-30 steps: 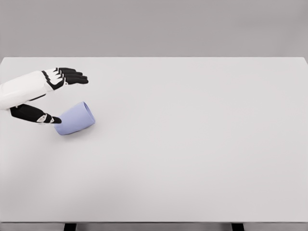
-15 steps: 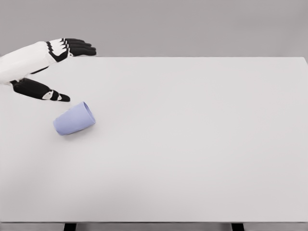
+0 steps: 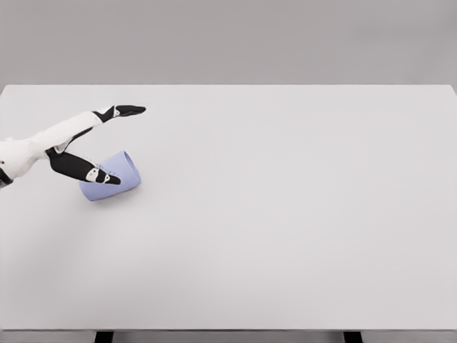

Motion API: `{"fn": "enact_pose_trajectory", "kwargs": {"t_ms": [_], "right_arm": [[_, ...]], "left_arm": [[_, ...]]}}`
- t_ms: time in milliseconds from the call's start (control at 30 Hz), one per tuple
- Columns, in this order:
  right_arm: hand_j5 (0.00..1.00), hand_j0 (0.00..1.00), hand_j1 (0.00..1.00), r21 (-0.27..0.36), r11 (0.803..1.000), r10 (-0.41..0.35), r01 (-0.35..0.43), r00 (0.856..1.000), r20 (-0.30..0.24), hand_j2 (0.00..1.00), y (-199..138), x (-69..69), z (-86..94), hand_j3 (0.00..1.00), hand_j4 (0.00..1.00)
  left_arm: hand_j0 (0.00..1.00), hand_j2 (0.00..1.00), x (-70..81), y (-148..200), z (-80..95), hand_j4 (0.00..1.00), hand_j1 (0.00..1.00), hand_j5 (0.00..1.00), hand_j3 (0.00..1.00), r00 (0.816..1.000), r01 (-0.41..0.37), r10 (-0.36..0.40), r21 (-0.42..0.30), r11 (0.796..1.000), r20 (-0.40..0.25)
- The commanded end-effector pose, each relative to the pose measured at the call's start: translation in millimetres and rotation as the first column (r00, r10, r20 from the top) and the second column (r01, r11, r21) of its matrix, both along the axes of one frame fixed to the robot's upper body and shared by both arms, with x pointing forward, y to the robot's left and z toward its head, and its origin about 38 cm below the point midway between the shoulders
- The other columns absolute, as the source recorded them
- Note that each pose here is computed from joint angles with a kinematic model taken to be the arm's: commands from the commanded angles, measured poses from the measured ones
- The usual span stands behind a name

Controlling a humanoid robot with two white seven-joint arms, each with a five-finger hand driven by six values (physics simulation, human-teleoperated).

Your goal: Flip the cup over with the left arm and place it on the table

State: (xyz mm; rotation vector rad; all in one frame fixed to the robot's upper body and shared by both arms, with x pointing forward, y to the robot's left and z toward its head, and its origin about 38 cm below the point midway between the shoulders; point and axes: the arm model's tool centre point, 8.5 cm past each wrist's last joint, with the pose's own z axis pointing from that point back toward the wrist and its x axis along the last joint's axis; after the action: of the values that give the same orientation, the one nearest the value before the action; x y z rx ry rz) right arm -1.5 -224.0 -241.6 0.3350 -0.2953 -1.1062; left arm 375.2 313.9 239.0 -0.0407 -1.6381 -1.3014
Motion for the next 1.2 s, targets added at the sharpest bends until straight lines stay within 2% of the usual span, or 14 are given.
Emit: {"fn": "enact_pose_trajectory", "kwargs": {"t_ms": [0,67,167,233,300,367,500,600,667,733,800,1000,1067,1167], "right_arm": [[1.0,1.0,1.0,0.0,1.0,0.001,-0.001,1.0,-0.001,1.0,0.0,-0.8,0.0,1.0,1.0],[1.0,1.0,1.0,0.0,1.0,0.001,-0.001,1.0,-0.001,1.0,0.0,-0.8,0.0,1.0,1.0],[1.0,1.0,1.0,0.0,1.0,-0.001,0.001,1.0,0.0,1.0,0.1,-0.7,0.0,1.0,1.0],[1.0,1.0,1.0,0.0,1.0,0.001,-0.001,1.0,-0.001,1.0,0.0,-0.8,0.0,1.0,1.0],[1.0,1.0,1.0,0.0,1.0,0.001,-0.001,1.0,-0.001,1.0,0.0,-0.8,0.0,1.0,1.0],[1.0,1.0,1.0,0.0,1.0,0.001,-0.001,1.0,-0.001,1.0,0.0,-0.8,0.0,1.0,1.0],[1.0,1.0,1.0,0.0,1.0,0.001,-0.001,1.0,0.001,1.0,0.0,0.1,0.0,1.0,1.0],[1.0,1.0,1.0,0.0,1.0,0.001,-0.001,1.0,-0.001,1.0,0.0,-0.8,0.0,1.0,1.0],[1.0,1.0,1.0,0.0,1.0,0.001,-0.001,1.0,-0.001,1.0,0.0,-0.8,0.0,1.0,1.0],[1.0,1.0,1.0,0.0,1.0,0.001,-0.001,1.0,-0.001,1.0,0.0,-0.8,0.0,1.0,1.0],[1.0,1.0,1.0,0.0,1.0,0.001,-0.001,1.0,-0.001,1.0,0.0,-0.8,0.0,1.0,1.0],[1.0,1.0,1.0,0.0,1.0,0.001,-0.001,1.0,-0.001,1.0,0.0,-0.8,0.0,1.0,1.0],[1.0,1.0,1.0,0.0,1.0,-0.001,0.001,1.0,0.0,1.0,0.1,-0.7,0.0,1.0,1.0],[1.0,1.0,1.0,0.0,1.0,0.001,-0.001,1.0,-0.001,1.0,0.0,-0.8,0.0,1.0,1.0]], "left_arm": [[1.0,1.0,4.3,4.5,-3.3,1.0,1.0,1.0,1.0,0.998,-0.063,0.064,0.01,0.998,-0.028],[1.0,1.0,5.4,2.9,-6.0,1.0,1.0,1.0,1.0,0.997,-0.072,0.072,0.013,0.997,-0.039],[1.0,1.0,2.8,6.1,-19.9,1.0,1.0,1.0,1.0,0.99,-0.105,0.108,0.035,0.994,-0.087],[1.0,1.0,0.0,3.0,-18.9,1.0,1.0,1.0,1.0,0.994,-0.081,0.081,-0.003,0.997,-0.077],[1.0,1.0,2.3,5.4,-17.2,1.0,1.0,1.0,1.0,0.989,-0.121,0.116,-0.05,0.991,-0.092],[1.0,1.0,6.9,13.2,-25.8,1.0,1.0,1.0,1.0,0.967,-0.234,0.23,-0.026,0.972,-0.107],[1.0,1.0,6.6,16.3,-43.7,1.0,1.0,1.0,1.0,0.939,-0.29,0.294,0.052,0.956,-0.176],[1.0,1.0,4.8,10.0,-40.4,1.0,1.0,1.0,1.0,0.952,-0.186,0.204,0.099,0.978,-0.227],[1.0,1.0,9.2,4.1,-21.0,1.0,1.0,1.0,1.0,0.964,-0.078,0.11,0.139,0.987,-0.243],[1.0,1.0,13.2,0.7,-6.6,1.0,1.0,1.0,1.0,0.969,-0.035,0.07,0.151,0.988,-0.235],[1.0,1.0,14.6,2.3,-3.8,1.0,1.0,1.0,1.0,0.971,-0.051,0.083,0.143,0.988,-0.226],[1.0,1.0,22.2,4.9,0.5,1.0,1.0,1.0,1.0,0.968,-0.175,0.18,0.045,0.984,-0.177],[1.0,1.0,18.3,7.0,-13.1,1.0,1.0,1.0,1.0,0.955,-0.212,0.211,0.018,0.977,-0.208],[1.0,1.0,13.6,4.0,-29.2,1.0,1.0,1.0,1.0,0.947,-0.22,0.217,0.014,0.975,-0.237]]}}
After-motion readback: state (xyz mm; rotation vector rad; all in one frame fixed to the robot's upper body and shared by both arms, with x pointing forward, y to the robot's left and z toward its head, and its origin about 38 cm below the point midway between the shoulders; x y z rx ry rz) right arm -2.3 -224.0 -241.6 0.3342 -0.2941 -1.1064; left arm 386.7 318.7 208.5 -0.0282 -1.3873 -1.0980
